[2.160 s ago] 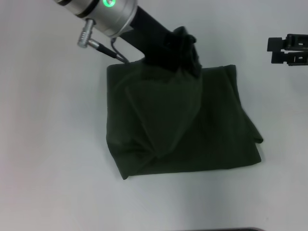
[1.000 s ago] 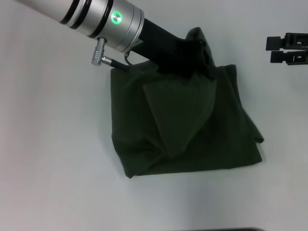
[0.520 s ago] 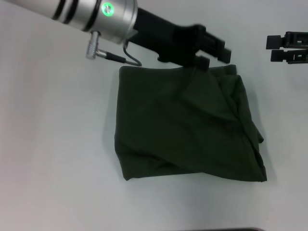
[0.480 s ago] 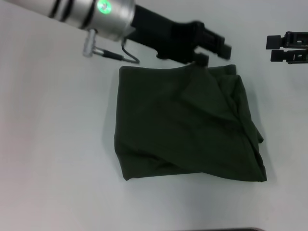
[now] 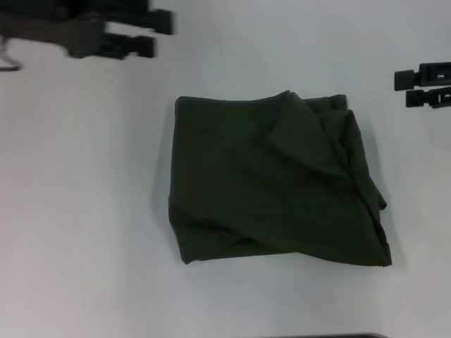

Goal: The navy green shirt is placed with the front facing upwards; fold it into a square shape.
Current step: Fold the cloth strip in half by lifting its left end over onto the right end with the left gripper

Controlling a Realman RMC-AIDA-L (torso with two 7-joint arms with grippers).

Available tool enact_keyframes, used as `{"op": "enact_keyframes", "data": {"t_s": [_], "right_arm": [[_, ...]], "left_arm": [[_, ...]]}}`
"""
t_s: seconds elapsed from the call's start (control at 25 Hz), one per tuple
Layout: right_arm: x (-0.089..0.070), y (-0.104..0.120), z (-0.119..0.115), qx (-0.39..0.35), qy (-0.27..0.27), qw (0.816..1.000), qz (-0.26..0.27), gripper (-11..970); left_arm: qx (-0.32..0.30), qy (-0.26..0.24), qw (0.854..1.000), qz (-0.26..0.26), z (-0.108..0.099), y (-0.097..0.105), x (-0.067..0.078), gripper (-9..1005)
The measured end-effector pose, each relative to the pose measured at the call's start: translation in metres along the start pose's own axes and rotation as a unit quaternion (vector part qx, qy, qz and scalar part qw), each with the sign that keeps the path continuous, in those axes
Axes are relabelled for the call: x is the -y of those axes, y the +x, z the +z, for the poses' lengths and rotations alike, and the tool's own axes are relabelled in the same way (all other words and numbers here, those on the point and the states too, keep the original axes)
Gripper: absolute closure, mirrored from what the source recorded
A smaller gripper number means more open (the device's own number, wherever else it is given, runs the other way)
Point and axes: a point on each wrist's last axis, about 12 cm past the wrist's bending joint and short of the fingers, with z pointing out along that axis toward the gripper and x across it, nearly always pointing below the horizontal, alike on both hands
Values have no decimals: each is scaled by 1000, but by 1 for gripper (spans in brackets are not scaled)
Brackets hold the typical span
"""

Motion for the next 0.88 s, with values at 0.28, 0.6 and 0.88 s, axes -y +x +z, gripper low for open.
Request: {"op": "enact_keyframes", "data": {"t_s": [0.28, 0.6, 0.88], "right_arm": [[-13, -17, -23, -41, 56, 997, -17, 46], [-19, -17, -2, -111, 97, 989, -18, 52], [-27, -18, 38, -140, 99, 984, -42, 62]], "left_arm": [[48, -8, 998, -27, -40, 29, -20, 395], [53, -5, 998, -19, -49, 33, -21, 395], [65, -5, 998, -15, -62, 28, -18, 396]]}}
